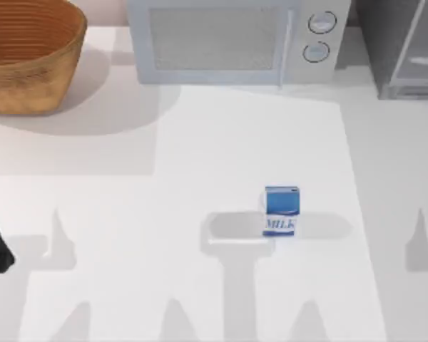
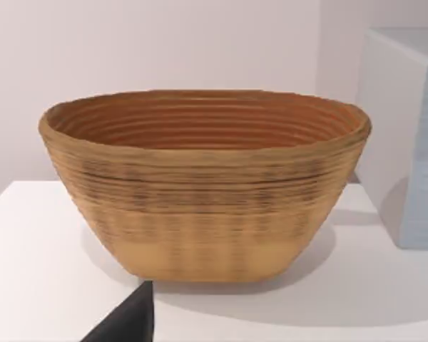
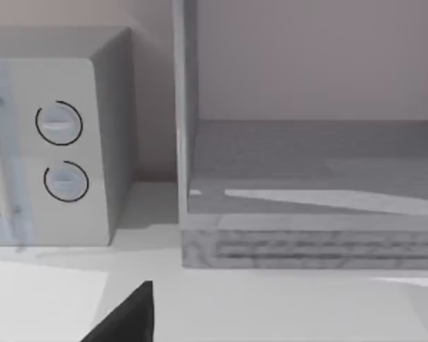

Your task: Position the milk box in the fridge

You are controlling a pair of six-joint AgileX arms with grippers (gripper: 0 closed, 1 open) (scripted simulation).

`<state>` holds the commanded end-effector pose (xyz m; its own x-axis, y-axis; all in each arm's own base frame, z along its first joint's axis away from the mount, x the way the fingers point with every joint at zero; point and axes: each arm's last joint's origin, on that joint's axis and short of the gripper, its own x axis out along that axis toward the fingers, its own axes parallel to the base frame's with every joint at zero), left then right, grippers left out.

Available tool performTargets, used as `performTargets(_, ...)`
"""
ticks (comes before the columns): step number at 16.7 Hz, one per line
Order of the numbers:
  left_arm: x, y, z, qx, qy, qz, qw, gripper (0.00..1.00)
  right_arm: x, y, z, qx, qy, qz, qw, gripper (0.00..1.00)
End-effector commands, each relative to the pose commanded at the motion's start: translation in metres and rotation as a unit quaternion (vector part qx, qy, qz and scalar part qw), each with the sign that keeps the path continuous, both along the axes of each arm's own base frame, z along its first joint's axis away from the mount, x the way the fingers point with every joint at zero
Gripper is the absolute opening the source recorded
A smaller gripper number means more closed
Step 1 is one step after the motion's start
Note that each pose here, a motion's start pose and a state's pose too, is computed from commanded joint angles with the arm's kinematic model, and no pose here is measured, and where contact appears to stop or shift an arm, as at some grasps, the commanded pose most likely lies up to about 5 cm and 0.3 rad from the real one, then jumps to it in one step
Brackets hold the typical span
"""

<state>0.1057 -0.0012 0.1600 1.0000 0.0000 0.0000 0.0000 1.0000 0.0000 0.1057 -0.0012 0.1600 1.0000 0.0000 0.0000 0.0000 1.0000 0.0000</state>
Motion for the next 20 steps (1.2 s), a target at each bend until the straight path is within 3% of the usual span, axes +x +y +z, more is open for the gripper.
performTargets(11,0.000,0.000,0.000,0.000,0.000,0.000,1.000,1.00,0.028,0.021,0.031,0.027,-0.014,-0.025,0.999,1.00)
performTargets(16,0.000,0.000,0.000,0.000,0.000,0.000,1.000,1.00,0.071,0.066,0.046,0.051,-0.026,-0.032,0.998,1.00)
performTargets(20,0.000,0.000,0.000,0.000,0.000,0.000,1.000,1.00,0.102,0.125,0.028,0.061,-0.029,-0.037,0.997,1.00)
